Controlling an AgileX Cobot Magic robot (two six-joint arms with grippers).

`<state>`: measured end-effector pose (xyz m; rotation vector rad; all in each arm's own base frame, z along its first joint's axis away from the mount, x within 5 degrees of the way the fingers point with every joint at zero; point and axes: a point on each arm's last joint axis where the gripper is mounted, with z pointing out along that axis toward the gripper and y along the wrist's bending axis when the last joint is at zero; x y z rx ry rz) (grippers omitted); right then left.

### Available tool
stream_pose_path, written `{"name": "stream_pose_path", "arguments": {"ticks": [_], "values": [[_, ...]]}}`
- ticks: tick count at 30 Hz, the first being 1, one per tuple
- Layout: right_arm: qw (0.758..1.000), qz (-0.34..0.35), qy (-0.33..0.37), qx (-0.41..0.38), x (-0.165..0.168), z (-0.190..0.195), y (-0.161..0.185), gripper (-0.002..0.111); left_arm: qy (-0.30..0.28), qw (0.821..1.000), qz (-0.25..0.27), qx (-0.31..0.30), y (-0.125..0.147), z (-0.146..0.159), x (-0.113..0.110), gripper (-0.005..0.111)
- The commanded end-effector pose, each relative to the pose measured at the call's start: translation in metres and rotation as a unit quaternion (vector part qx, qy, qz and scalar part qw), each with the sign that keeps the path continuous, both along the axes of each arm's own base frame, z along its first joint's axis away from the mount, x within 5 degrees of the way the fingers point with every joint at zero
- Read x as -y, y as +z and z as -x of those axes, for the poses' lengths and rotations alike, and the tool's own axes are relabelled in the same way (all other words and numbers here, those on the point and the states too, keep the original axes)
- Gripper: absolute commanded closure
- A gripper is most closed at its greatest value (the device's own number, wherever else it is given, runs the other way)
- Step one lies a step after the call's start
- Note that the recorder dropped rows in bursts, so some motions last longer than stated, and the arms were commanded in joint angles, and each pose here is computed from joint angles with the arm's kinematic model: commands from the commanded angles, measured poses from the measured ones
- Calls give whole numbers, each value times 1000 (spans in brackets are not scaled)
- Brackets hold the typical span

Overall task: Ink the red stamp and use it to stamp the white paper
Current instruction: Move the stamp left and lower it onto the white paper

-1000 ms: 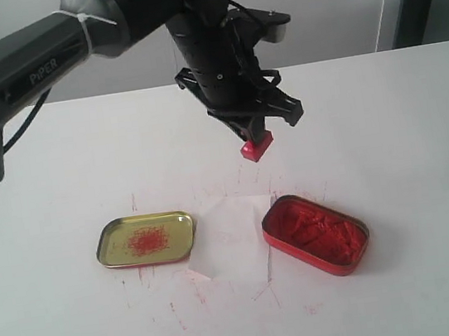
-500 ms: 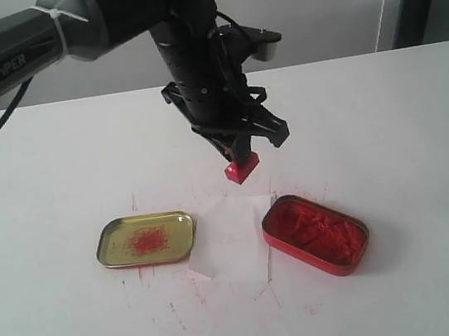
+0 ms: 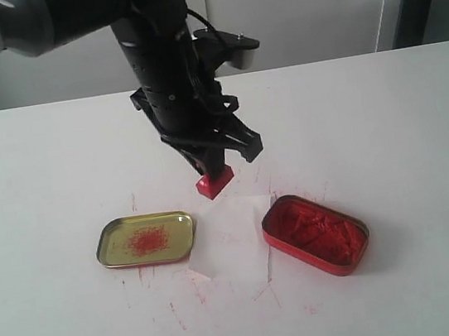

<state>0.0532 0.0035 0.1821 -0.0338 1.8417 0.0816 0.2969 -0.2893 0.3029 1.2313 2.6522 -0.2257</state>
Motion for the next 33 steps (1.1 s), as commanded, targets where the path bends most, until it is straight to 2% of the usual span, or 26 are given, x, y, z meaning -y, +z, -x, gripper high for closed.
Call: {"name": "stream_pose_path", "arguments": {"ticks": [1,4,16,33], "values": [[1000,4,-1,7,0,0,0,108,1,1000,3,-10,2,13,-9,107],[1000,4,-1,7,0,0,0,108,3,1000,8,-4,-5,17,-13,107],[1000,4,-1,7,0,0,0,108,16,1000,21,14,-71,11,-8,107],[1000,4,-1,7,0,0,0,108,23,999,29,21,-108,-4,5,107]]}}
